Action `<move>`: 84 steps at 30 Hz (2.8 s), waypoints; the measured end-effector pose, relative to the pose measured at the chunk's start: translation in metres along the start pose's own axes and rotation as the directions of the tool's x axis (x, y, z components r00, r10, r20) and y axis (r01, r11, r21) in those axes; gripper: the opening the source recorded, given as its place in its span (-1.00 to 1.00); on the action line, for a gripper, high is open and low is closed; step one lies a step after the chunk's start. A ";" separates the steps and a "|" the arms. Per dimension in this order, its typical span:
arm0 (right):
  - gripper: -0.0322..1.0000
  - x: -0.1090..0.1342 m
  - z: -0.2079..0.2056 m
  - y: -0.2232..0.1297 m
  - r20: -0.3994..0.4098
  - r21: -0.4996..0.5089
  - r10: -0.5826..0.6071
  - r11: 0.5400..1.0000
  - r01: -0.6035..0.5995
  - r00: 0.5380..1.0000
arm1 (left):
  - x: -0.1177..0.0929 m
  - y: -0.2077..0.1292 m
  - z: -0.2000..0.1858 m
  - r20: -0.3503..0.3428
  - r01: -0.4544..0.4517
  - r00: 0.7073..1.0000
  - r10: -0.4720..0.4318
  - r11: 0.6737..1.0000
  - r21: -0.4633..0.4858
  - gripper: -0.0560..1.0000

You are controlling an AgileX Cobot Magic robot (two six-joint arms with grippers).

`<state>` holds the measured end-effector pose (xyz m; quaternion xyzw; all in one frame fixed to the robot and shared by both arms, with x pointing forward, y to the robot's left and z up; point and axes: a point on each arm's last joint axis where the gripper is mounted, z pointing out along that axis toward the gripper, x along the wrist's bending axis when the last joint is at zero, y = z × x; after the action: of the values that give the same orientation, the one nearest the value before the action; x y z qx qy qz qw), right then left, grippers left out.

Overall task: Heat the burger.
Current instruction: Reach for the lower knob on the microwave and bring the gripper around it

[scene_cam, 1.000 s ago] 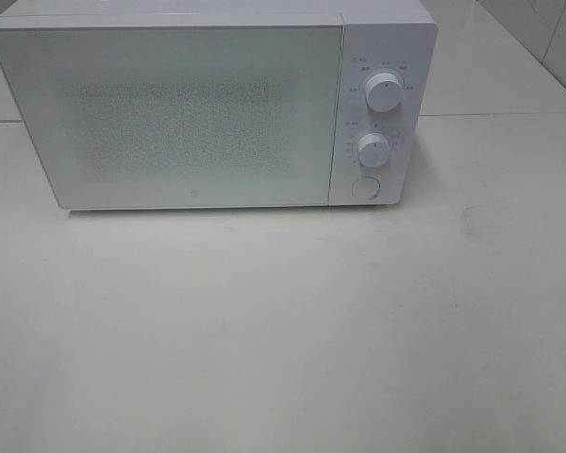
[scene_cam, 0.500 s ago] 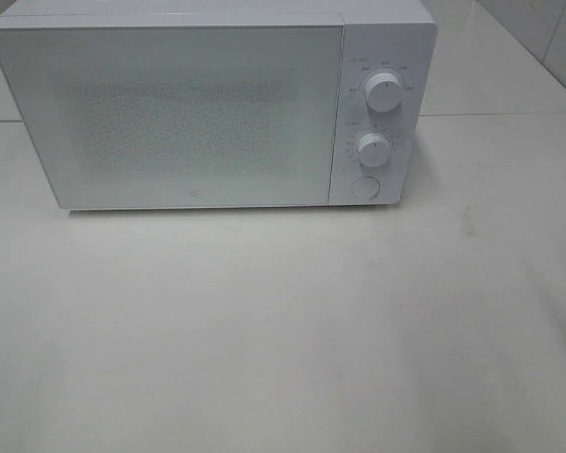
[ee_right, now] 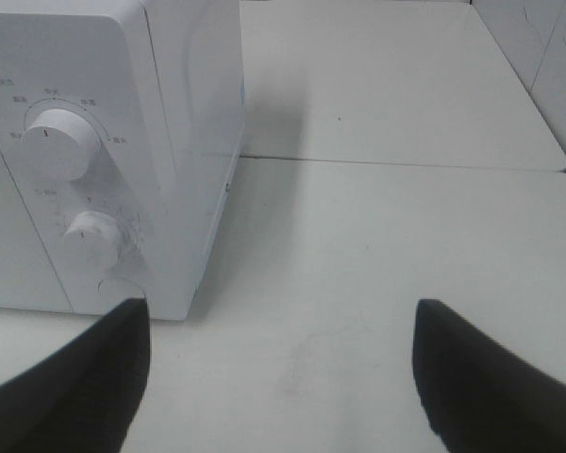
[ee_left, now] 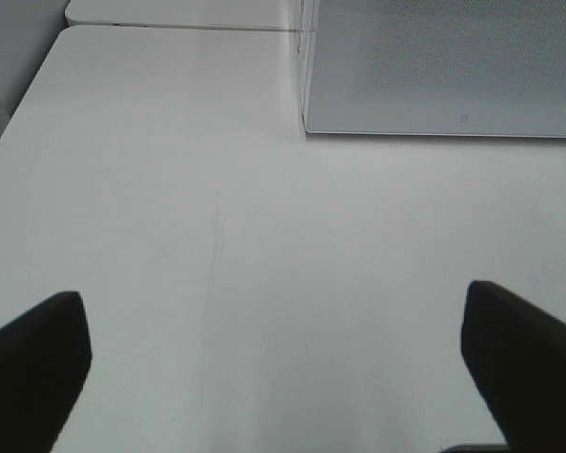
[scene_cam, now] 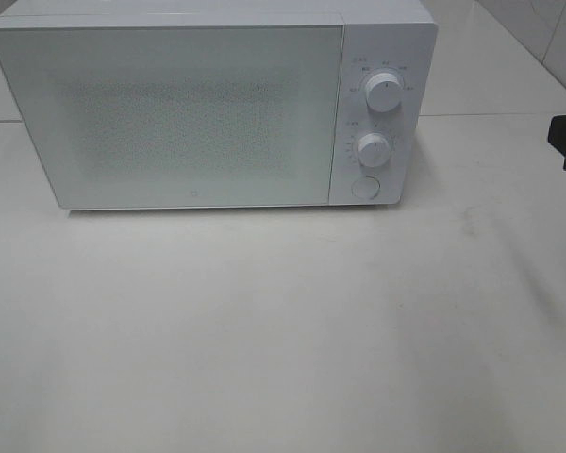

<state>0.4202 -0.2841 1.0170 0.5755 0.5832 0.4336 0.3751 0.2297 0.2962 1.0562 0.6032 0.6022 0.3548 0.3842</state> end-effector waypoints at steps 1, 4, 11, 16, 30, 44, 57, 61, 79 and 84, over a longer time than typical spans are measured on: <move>0.52 0.000 0.006 -0.005 0.000 -0.019 -0.007 1.000 0.007 1.000 | 0.000 0.000 0.000 0.000 0.000 1.000 0.000 1.000 0.000 0.98; 0.52 -0.002 0.014 -0.015 0.012 -0.041 0.005 0.999 -0.004 1.000 | 0.000 0.000 0.000 0.000 0.000 1.000 0.000 1.000 0.000 0.98; 0.52 -0.011 0.023 -0.032 0.089 -0.098 0.039 0.995 -0.030 0.995 | 0.000 0.000 0.000 0.000 0.000 1.000 0.000 1.000 0.000 0.98; 0.52 -0.003 0.030 -0.043 0.098 -0.116 0.038 0.993 -0.027 0.994 | 0.000 0.000 0.000 0.000 0.000 1.000 0.000 1.000 0.000 0.98; 0.52 0.058 0.040 -0.072 0.089 -0.147 -0.070 0.986 0.083 0.994 | 0.000 0.000 0.000 0.000 0.000 1.000 0.000 1.000 0.000 0.98; 0.52 0.111 0.061 -0.085 0.108 -0.088 -0.080 0.992 0.090 0.991 | 0.000 0.000 0.000 0.000 0.000 1.000 0.000 1.000 0.000 0.98; 0.52 0.132 0.098 -0.084 0.105 -0.106 -0.082 0.990 0.093 0.991 | 0.000 0.000 0.000 0.000 0.000 1.000 0.000 1.000 0.000 0.98; 0.52 0.131 0.107 -0.081 0.104 -0.119 -0.073 0.989 0.085 0.992 | 0.000 0.000 0.000 0.000 0.000 1.000 0.000 1.000 0.000 0.98; 0.52 0.128 0.156 -0.079 0.112 -0.155 -0.038 0.986 0.056 0.993 | 0.000 0.000 0.000 0.000 0.000 1.000 0.000 1.000 0.000 0.98; 0.52 0.129 0.168 -0.083 0.106 -0.157 -0.019 0.987 0.036 0.994 | 0.000 0.000 0.000 0.000 0.000 1.000 0.000 1.000 0.000 0.98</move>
<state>0.5420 -0.1395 0.8898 0.5572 0.5345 0.4430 0.4556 0.2297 0.2962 1.0562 0.6032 0.6022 0.3548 0.3842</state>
